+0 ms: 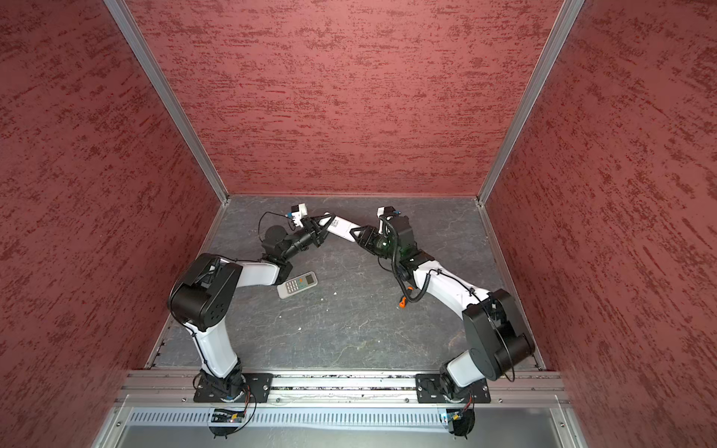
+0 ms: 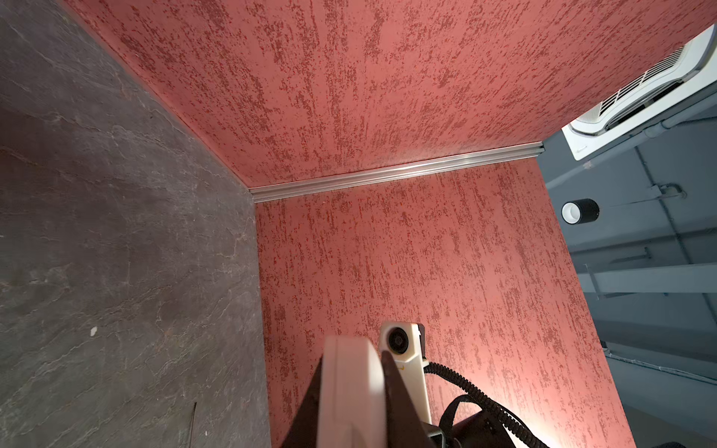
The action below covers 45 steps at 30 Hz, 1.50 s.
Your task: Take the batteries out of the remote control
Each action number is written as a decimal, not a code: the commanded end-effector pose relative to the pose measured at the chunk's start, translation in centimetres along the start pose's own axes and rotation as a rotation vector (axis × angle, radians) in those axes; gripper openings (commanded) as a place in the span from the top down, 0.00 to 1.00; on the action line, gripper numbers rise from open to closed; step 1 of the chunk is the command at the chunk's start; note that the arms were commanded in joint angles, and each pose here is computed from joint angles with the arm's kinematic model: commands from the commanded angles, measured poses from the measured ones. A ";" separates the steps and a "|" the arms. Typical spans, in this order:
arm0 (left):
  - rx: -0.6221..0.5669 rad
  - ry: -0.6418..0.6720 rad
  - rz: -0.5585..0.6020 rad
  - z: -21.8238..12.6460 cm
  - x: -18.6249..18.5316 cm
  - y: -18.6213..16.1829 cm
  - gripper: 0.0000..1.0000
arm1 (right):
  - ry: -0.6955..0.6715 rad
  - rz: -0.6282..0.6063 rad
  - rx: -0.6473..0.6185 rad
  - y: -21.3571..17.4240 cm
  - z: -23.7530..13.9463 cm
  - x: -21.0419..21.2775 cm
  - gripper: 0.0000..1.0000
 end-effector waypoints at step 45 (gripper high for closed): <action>-0.004 0.004 0.102 -0.2 -0.2 1.1 1.00 | 0.104 0.022 -0.001 0.2 -1.4 2.1 0.63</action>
Point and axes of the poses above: each gripper's point midway between its finger pads, its own z axis out along the fingers, its own x axis along the line the jaws close on, y = z × x, the point moved 2 cm from there along -z, back along the fingers, and after that the axes turned 12 degrees about z, right-handed, at the moved point
